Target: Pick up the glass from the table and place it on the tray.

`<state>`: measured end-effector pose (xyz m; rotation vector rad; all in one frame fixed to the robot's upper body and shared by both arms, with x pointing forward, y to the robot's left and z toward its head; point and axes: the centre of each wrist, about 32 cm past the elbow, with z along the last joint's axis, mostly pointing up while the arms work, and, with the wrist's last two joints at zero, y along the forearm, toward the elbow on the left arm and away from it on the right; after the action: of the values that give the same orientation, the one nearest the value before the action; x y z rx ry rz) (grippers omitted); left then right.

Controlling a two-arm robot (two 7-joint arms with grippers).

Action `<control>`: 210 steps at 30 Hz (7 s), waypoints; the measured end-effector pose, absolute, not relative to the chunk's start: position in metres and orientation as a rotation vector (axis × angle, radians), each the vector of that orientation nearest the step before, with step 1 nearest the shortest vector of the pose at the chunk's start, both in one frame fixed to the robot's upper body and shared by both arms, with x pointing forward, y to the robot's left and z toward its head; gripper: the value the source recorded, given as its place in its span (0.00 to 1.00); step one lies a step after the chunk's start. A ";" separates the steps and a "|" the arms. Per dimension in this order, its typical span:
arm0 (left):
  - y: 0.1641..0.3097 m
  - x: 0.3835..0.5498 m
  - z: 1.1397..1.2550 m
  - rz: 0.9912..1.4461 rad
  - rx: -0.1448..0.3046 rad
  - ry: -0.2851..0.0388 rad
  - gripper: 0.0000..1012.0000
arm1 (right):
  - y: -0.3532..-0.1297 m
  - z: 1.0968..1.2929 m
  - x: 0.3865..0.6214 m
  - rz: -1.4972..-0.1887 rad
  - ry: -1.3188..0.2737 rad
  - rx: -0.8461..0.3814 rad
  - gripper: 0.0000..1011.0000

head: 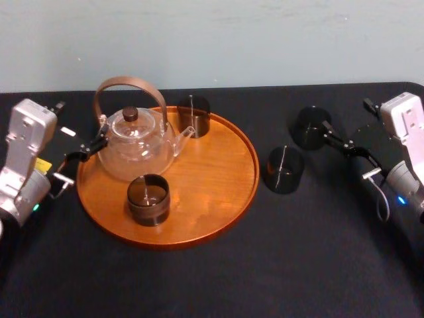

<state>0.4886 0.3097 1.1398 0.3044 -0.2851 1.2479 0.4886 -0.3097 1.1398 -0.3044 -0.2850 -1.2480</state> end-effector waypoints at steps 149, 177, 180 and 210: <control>0.310 0.489 1.140 1.248 0.304 -0.285 1.00 | -0.288 1.105 0.493 -0.898 0.046 -0.236 0.99; 0.310 0.489 1.140 1.248 0.305 -0.285 1.00 | -0.286 1.104 0.496 -0.889 0.050 -0.236 0.89; 0.310 0.489 1.140 1.248 0.304 -0.285 1.00 | -0.287 1.104 0.496 -0.890 0.050 -0.236 0.89; 0.310 0.489 1.140 1.248 0.305 -0.285 1.00 | -0.245 1.144 0.496 -0.770 -0.025 -0.195 0.89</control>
<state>0.4886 0.3097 1.1398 0.3045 -0.2851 1.2479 0.4964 -0.2451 1.1441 -0.1951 -0.0253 -0.7695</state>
